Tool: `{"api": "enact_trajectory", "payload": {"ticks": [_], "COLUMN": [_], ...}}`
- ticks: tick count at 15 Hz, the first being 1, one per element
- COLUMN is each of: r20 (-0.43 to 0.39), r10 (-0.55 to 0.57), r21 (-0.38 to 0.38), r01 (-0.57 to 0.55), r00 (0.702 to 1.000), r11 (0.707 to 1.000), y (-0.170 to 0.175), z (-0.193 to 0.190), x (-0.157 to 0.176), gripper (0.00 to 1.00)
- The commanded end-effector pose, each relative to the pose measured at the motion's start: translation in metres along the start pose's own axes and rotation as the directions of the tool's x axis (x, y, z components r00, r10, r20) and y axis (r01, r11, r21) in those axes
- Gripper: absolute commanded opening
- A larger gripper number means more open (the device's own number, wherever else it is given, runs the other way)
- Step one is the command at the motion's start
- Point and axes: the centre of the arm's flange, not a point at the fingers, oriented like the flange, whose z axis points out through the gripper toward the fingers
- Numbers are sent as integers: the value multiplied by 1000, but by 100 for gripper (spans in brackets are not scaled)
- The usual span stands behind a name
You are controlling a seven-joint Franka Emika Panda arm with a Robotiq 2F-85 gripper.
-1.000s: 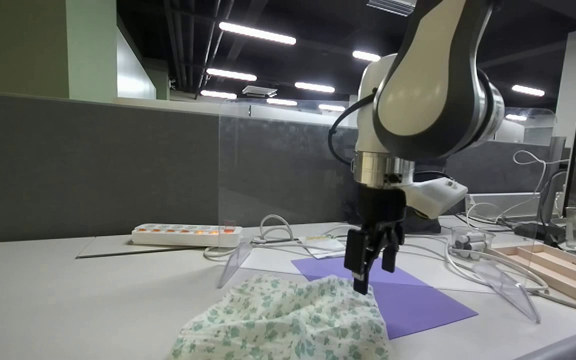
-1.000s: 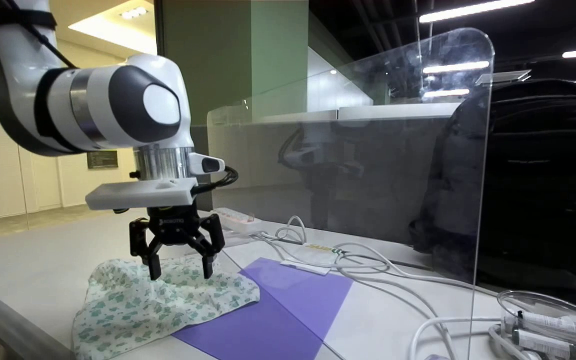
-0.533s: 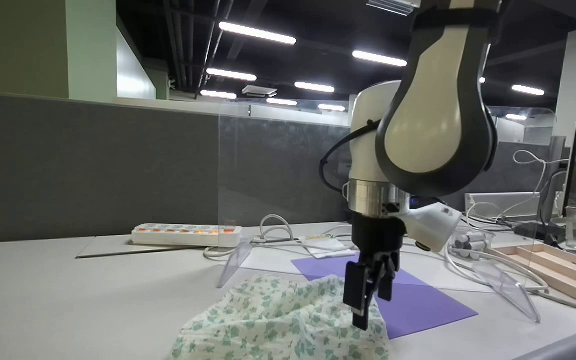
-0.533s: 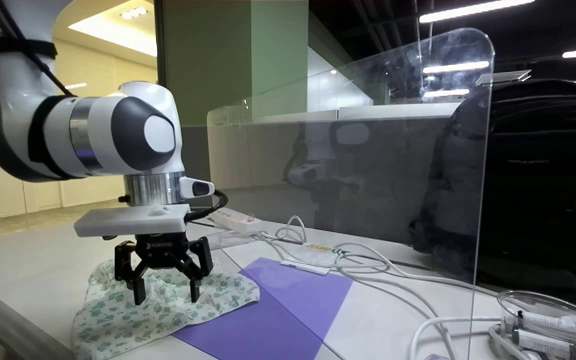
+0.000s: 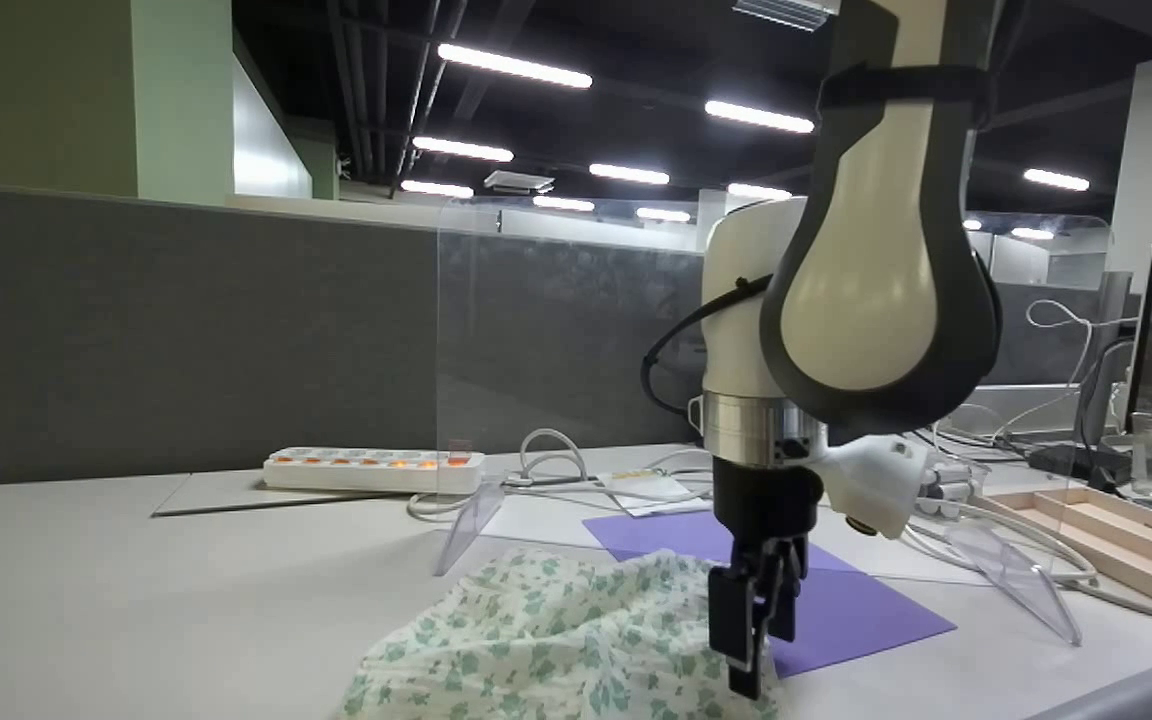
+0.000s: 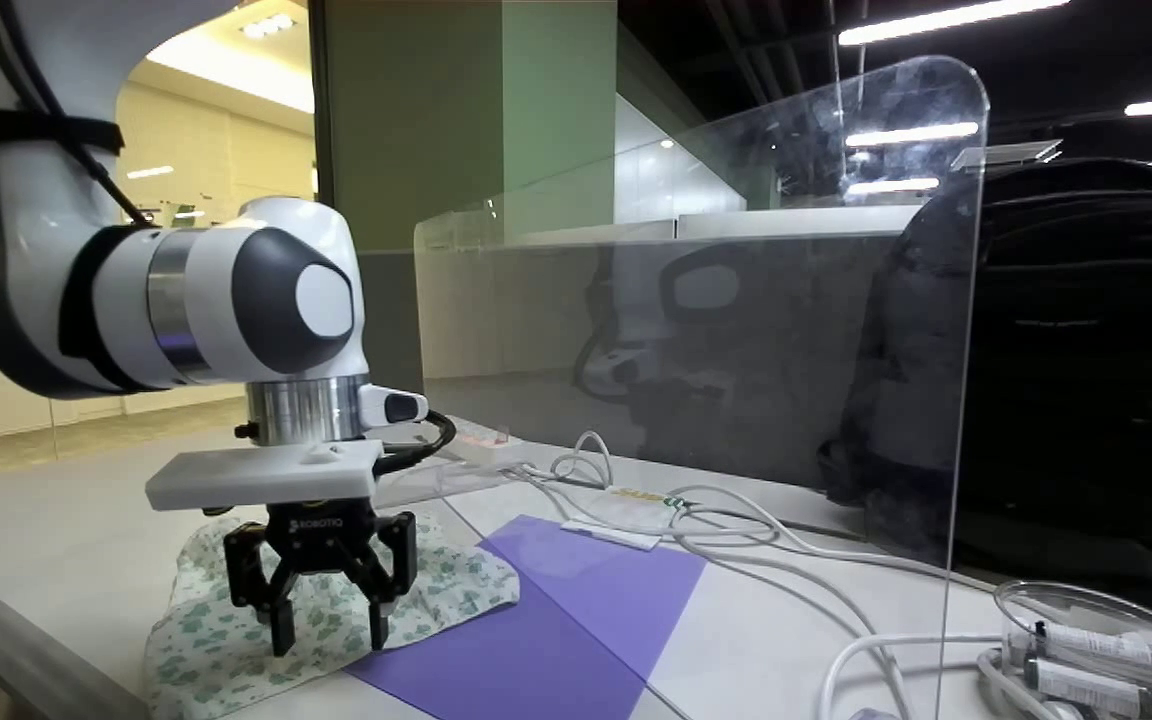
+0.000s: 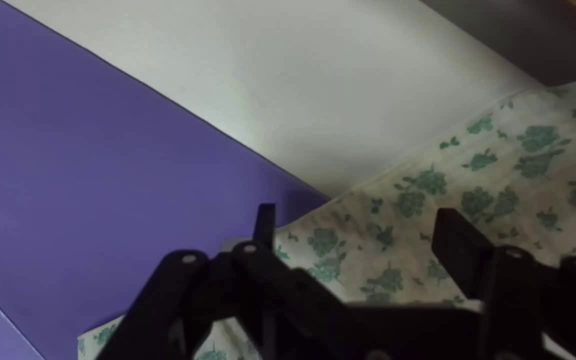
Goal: Hang the cloth on the screen
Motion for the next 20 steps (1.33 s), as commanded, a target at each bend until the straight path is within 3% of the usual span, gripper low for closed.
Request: {"api": "enact_trajectory", "payload": {"ticks": [1,9,16,20], "r20": [-2,-2,-38,-130], "r10": [2,0,-17,-5], "r21": [-20,-23,-37,-91], "r01": [-2,0,15,-7], "r00": [1000,1000,999,991], "r11": [1000,1000,999,996], "y": [4,5,2,5], "z": [10,11,-15,-69], "x": [2,1,12,47], "gripper": [51,3,0,0]}}
